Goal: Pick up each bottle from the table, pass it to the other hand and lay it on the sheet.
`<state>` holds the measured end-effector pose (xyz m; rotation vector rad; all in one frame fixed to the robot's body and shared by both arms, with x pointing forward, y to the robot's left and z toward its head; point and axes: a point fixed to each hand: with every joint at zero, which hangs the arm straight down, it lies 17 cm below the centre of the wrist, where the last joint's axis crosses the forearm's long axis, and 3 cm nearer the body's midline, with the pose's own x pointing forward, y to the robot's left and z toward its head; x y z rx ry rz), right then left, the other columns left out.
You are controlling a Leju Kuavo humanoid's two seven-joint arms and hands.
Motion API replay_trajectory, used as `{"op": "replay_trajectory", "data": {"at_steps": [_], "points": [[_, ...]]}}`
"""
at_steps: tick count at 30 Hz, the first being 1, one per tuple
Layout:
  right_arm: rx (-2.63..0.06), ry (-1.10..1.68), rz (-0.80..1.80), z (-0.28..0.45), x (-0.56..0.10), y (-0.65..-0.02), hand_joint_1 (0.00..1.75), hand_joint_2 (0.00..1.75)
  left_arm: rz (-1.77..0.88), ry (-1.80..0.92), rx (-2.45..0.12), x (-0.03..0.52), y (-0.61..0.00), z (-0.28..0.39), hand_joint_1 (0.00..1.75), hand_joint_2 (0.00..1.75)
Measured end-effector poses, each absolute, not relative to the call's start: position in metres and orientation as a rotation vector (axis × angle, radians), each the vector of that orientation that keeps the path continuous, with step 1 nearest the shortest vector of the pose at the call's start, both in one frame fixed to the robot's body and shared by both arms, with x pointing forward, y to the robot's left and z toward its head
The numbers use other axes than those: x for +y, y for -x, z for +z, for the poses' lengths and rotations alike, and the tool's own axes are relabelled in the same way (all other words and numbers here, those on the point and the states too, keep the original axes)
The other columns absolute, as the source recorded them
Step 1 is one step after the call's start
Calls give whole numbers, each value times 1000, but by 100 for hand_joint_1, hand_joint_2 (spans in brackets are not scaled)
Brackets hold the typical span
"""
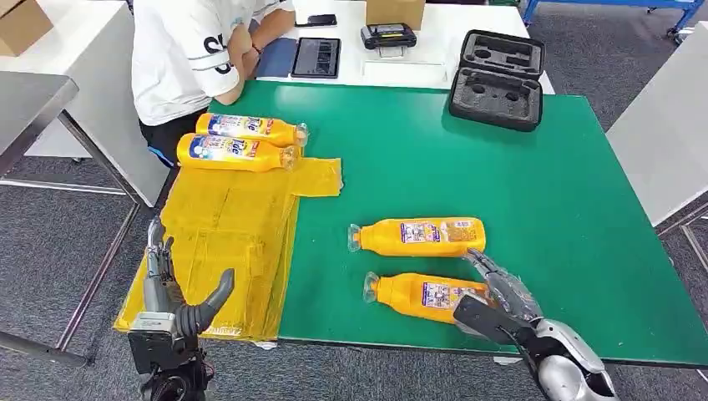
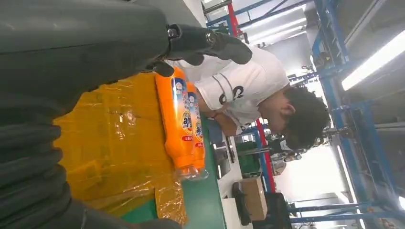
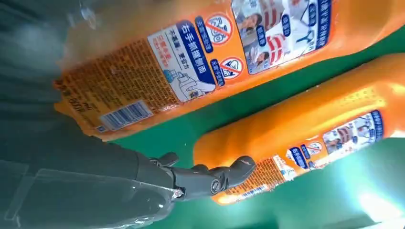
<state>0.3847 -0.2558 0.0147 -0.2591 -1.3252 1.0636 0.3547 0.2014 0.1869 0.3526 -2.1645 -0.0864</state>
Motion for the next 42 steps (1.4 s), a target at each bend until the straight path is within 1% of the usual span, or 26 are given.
{"op": "replay_trajectory", "data": {"at_steps": [16,17,18,19,24,35,42], "points": [[-1277,228,1082,-1,-252,-388,2,175,-80,-334,-2157,201,-356,185,0,175],[-1277,228,1082,-1,-252,-388,28,175,-80,-334,-2157,201,-356,185,0,175],[-1277,228,1083,-1,-252,-388,145,175,-79,-334,-2157,201,-356,185,0,175],[-1276,227,1083,-1,-252,-388,168,175,-79,-334,-2157,201,-356,185,0,175],[-1237,200,1102,-7,-255,-383,175,175,-74,-320,-2156,201,-356,185,0,175],[-1160,176,1136,-14,-278,-375,175,175,-64,-294,-2149,200,-360,183,0,175],[-1151,178,1141,-15,-281,-375,175,175,-63,-287,-2148,199,-361,183,0,175]]}}
